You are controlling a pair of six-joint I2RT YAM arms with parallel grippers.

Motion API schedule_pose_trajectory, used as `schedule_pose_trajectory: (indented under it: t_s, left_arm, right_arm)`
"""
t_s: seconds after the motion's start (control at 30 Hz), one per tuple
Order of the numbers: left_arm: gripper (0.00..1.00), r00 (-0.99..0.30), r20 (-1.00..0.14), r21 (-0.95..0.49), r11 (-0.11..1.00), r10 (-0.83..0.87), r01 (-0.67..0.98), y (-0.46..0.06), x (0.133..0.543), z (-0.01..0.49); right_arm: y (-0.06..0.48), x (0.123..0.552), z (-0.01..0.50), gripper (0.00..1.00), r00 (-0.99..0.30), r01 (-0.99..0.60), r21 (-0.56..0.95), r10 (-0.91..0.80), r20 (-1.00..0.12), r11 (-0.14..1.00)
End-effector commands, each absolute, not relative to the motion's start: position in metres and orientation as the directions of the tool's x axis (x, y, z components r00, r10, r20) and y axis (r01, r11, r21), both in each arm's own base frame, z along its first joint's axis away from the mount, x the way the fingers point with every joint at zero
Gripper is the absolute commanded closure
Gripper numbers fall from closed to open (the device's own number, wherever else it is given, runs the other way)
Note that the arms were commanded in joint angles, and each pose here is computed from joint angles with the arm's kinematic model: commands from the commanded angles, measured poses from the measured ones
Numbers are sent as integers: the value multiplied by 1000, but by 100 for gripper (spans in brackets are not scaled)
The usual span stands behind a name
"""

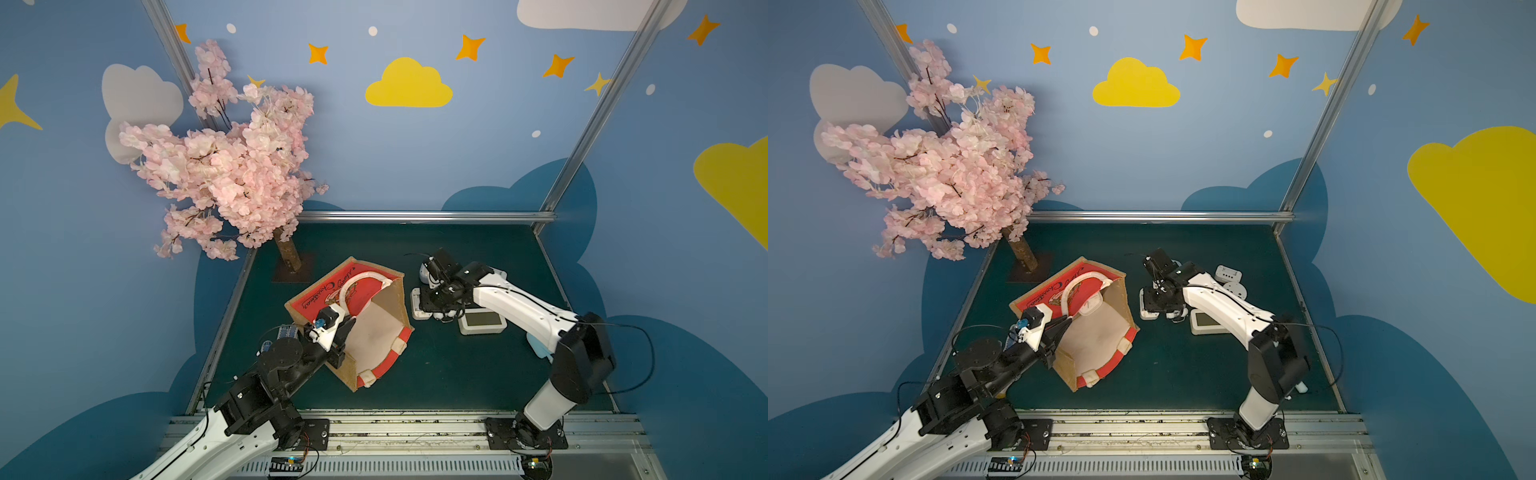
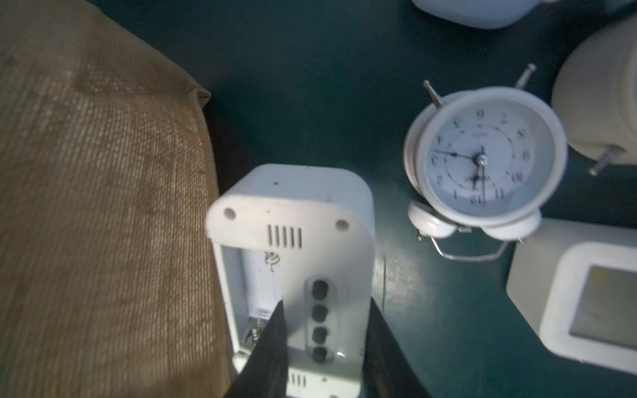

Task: Take the alarm clock out of the canvas bag
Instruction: Place the alarm at the center of the board.

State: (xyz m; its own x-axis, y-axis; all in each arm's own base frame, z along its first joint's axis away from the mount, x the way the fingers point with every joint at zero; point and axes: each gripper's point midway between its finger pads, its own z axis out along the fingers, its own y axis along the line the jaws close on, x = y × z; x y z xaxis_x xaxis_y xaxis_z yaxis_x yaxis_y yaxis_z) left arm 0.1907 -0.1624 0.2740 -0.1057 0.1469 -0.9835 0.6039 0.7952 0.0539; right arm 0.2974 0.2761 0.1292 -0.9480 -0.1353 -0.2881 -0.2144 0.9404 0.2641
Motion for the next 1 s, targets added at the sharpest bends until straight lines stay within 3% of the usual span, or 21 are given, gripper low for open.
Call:
schedule_pose_trajectory:
  t_s: [0.0, 0.47, 0.57, 0.77, 0.97]
  left_arm:
    - [84, -79, -986, 66, 784, 146, 617, -162, 187, 283]
    - [84, -75, -987, 67, 796, 140, 601, -153, 183, 284]
    - [84, -77, -986, 72, 793, 148, 605, -155, 184, 283]
    - [84, -81, -984, 75, 790, 156, 609, -158, 186, 282]
    - [85, -73, -986, 78, 796, 151, 600, -156, 186, 284]
  right_arm:
    - [289, 318, 127, 74, -937, -255, 252, -174, -303, 934]
    - [293, 373, 62, 73, -967, -215, 205, -179, -180, 955]
    - [290, 380, 57, 65, -971, -208, 204, -178, -159, 956]
    - [285, 381, 59, 37, -974, -200, 196, -175, -142, 960]
    - [283, 369, 125, 33, -941, -186, 273, -92, -326, 944]
